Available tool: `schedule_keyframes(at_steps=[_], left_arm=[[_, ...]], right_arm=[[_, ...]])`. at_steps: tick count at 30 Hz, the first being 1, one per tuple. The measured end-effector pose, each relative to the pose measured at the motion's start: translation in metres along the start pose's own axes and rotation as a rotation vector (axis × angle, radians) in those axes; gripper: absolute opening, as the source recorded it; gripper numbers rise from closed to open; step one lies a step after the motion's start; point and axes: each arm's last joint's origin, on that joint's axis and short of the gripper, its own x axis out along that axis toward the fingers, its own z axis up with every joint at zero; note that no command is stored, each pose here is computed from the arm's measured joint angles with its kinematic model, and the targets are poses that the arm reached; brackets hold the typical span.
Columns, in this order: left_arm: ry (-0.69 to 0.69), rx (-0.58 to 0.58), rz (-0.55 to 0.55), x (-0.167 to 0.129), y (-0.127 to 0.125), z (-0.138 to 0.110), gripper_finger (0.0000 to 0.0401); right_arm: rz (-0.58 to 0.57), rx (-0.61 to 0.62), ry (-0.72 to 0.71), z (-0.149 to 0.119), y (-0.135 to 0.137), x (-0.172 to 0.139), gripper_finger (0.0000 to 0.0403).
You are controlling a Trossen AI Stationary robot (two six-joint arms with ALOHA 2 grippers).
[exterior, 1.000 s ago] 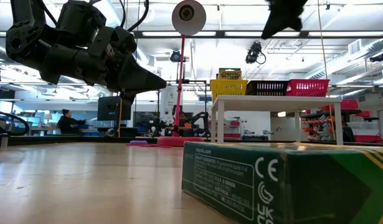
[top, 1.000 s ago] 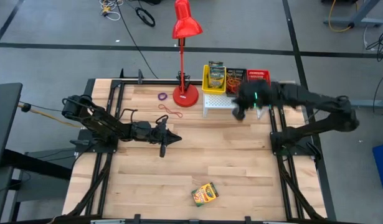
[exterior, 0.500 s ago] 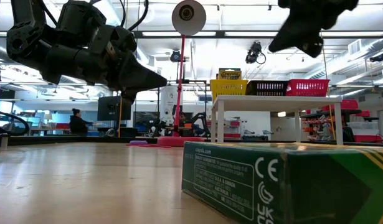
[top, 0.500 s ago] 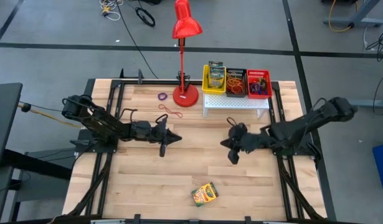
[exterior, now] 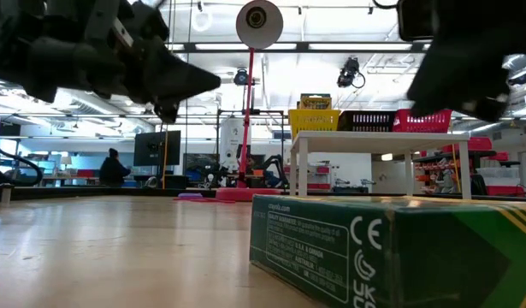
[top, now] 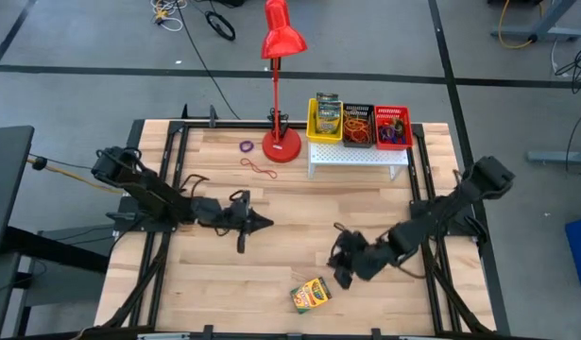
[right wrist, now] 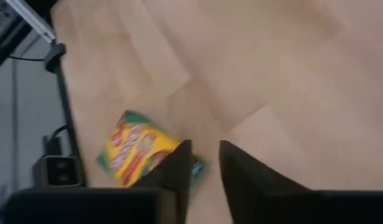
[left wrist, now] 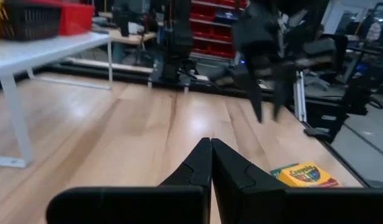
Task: Pick & Place Office Desk Supplies
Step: Put the crayon box into the yellow bin on the shelf
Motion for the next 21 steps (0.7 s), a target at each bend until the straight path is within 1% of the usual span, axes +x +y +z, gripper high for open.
schedule_keyframes(at_steps=[4,7,13,17,19,21], left_arm=[[0.002,0.036,-0.028,-0.004,-0.013,-0.002,0.0007],[0.007,0.037,-0.044,-0.005,-0.017,-0.003,0.0012],[0.023,0.027,-0.055,-0.005,-0.017,-0.004,0.0014],[0.026,0.016,-0.054,-0.005,-0.017,-0.004,0.0013],[0.027,0.016,-0.053,-0.005,-0.017,-0.005,0.0013],[0.026,0.013,-0.054,-0.005,-0.017,-0.004,0.0013]], right_arm=[[0.018,0.062,0.031,-0.015,0.016,0.013,0.015],[0.003,0.09,0.072,-0.024,0.024,0.027,0.0166],[-0.04,0.148,0.14,-0.037,0.033,0.06,0.0159],[-0.05,0.155,0.153,-0.041,0.035,0.069,0.0149],[-0.054,0.162,0.153,-0.042,0.035,0.07,0.0135],[-0.055,0.161,0.155,-0.042,0.035,0.071,0.0112]])
